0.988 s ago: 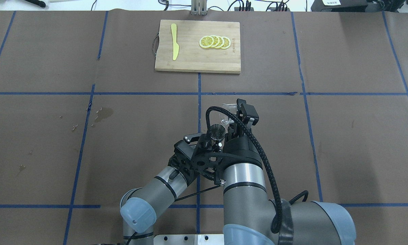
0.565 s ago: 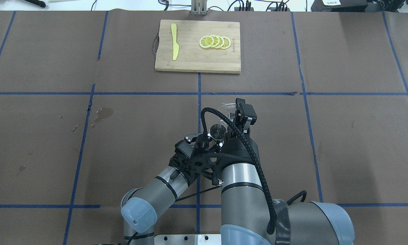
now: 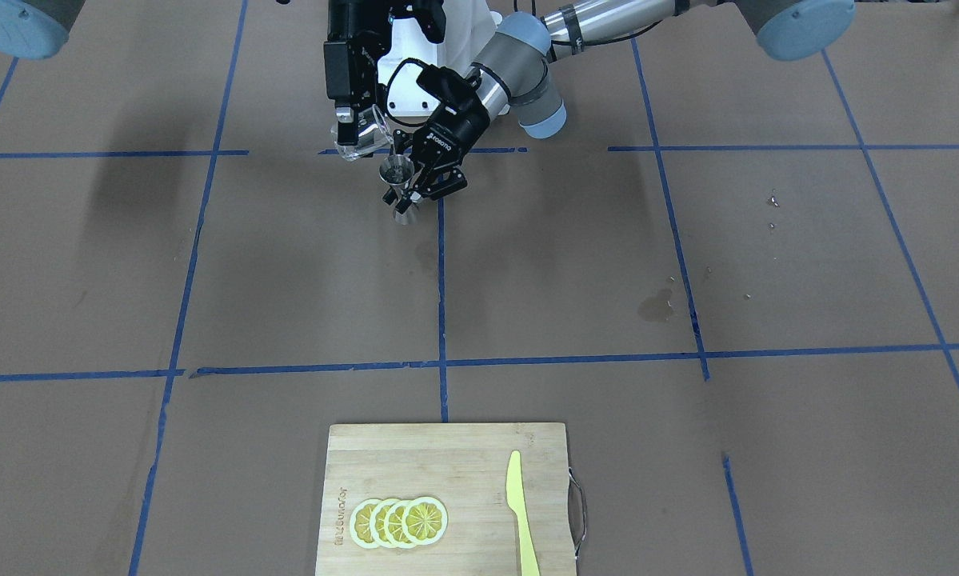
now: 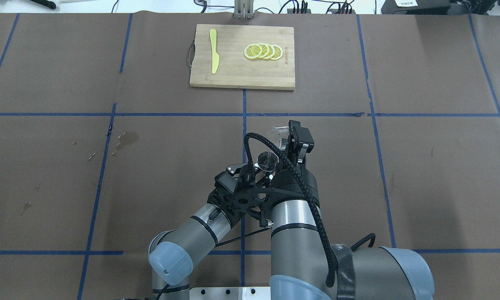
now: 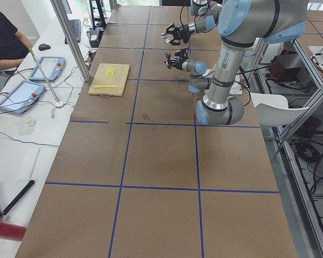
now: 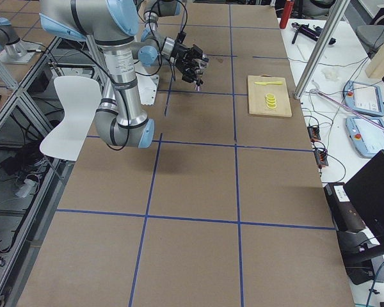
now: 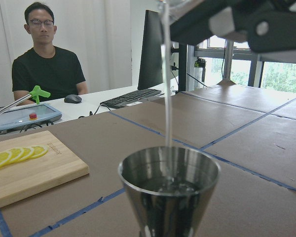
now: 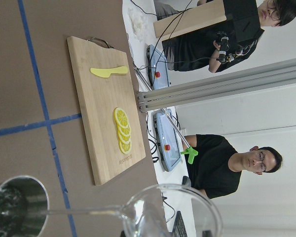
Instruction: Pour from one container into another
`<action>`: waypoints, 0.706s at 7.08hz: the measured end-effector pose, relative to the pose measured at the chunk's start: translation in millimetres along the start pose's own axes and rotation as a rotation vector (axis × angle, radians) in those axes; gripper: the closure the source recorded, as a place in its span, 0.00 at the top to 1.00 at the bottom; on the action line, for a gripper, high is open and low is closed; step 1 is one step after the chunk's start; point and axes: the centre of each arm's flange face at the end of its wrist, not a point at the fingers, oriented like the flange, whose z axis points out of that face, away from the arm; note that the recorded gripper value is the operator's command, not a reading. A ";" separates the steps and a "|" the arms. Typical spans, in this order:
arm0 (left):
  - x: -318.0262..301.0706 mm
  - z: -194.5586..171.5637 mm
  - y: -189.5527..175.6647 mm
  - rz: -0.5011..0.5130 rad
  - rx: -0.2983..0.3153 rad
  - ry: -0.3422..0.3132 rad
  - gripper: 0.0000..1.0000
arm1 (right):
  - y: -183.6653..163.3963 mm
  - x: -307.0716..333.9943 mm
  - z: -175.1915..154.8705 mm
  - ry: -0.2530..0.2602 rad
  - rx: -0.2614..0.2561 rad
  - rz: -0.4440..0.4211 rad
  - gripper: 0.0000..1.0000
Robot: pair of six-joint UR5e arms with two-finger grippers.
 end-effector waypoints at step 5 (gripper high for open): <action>0.2 0.2 -0.1 0.002 -0.001 0.000 0.00 | 1.5 -0.6 0.8 0.015 -0.010 -0.046 0.00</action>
